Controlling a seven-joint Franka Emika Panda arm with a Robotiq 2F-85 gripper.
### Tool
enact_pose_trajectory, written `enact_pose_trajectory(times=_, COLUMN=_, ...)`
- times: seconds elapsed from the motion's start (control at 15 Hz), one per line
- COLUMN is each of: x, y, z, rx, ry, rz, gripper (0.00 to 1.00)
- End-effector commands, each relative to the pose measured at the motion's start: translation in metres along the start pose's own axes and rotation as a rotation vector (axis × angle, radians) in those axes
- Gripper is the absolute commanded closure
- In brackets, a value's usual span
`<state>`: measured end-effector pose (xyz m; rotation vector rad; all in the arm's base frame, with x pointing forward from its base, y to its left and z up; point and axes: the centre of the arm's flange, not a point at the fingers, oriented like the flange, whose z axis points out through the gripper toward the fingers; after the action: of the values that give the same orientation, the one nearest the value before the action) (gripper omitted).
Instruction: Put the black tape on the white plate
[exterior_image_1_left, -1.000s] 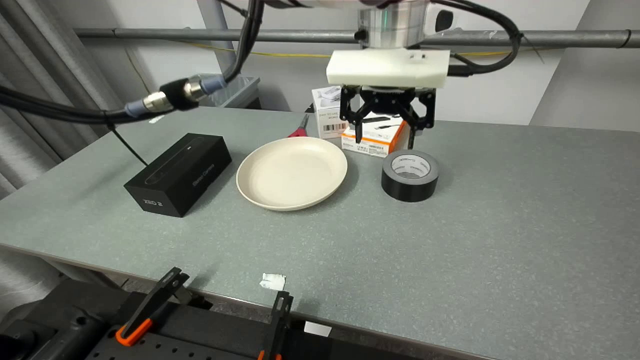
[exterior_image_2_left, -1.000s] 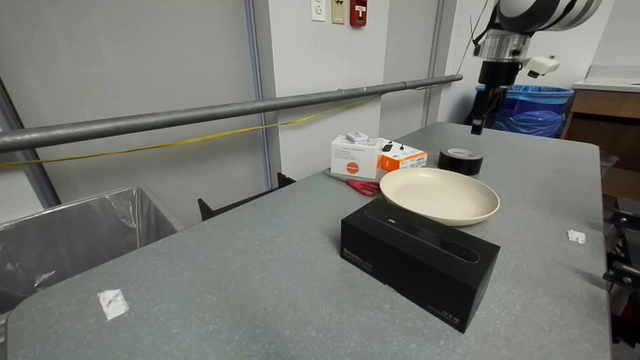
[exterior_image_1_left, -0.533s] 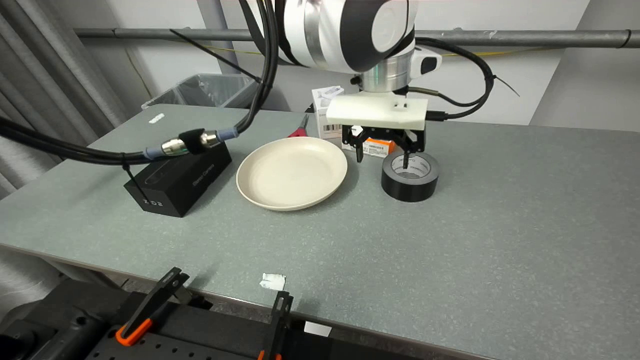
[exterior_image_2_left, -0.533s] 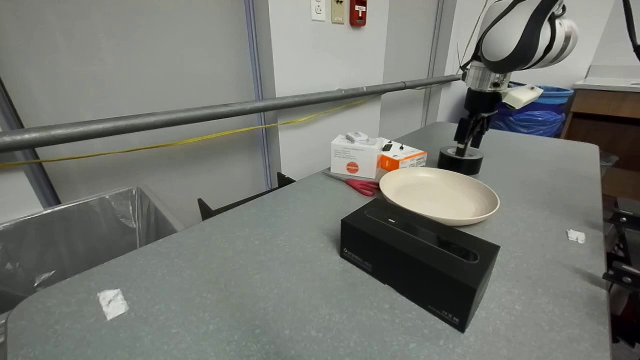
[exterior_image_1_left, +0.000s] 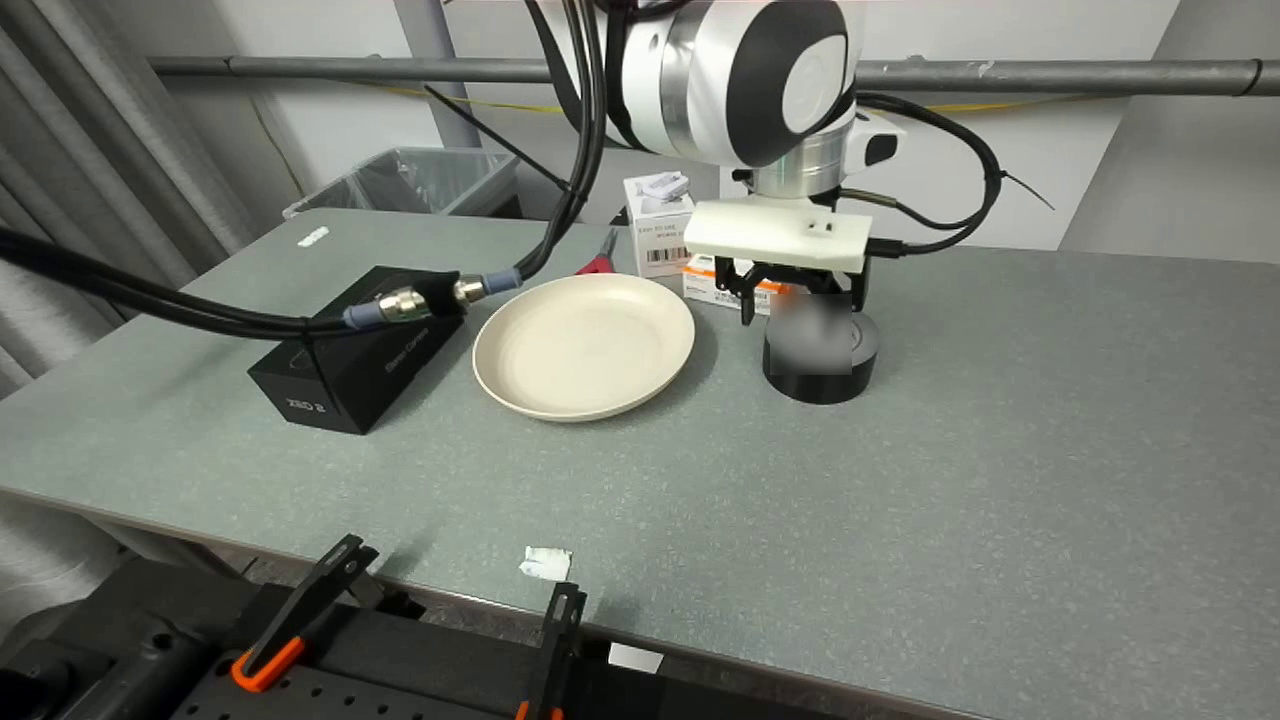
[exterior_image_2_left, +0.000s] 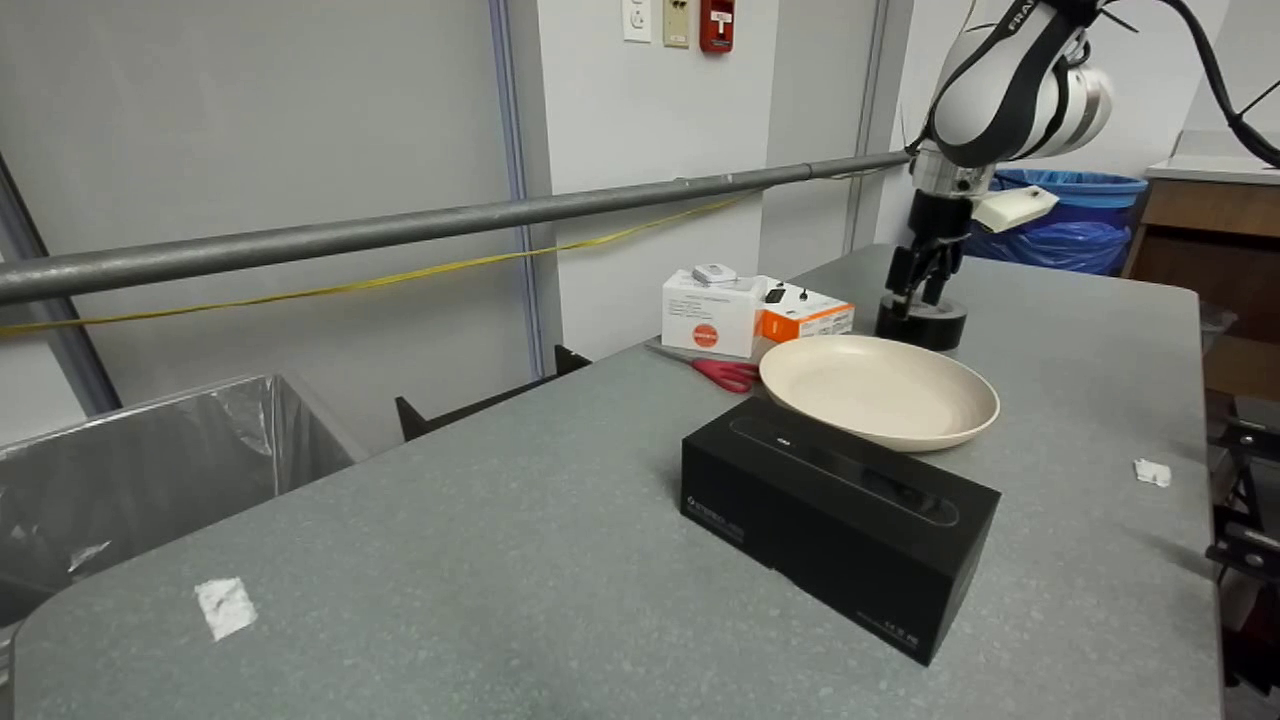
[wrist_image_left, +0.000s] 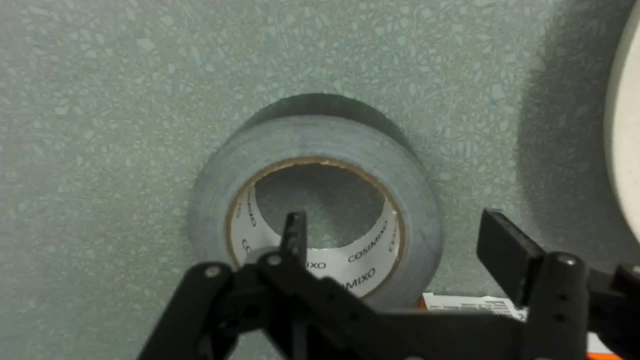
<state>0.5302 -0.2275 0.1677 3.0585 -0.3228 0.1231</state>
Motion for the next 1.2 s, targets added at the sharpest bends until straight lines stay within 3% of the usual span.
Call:
enact_pose_trajectory(times=0.0, x=0.027, y=0.009, z=0.018, rx=0.038, ry=-0.009, rz=0.065, gripper=0.42)
enact_pose_trajectory(times=0.47, x=0.029, y=-0.009, z=0.010, rx=0.063, ry=-0.037, rz=0.080, gripper=0.95)
enact_pose_trajectory(times=0.8, x=-0.006, y=-0.044, z=-0.046, rx=0.096, ry=-0.053, rz=-0.037, gripper=0.94)
enact_pose_trajectory(times=1.13, x=-0.052, y=-0.102, z=-0.097, rx=0.118, ry=0.042, rz=-0.257, gripper=0.94)
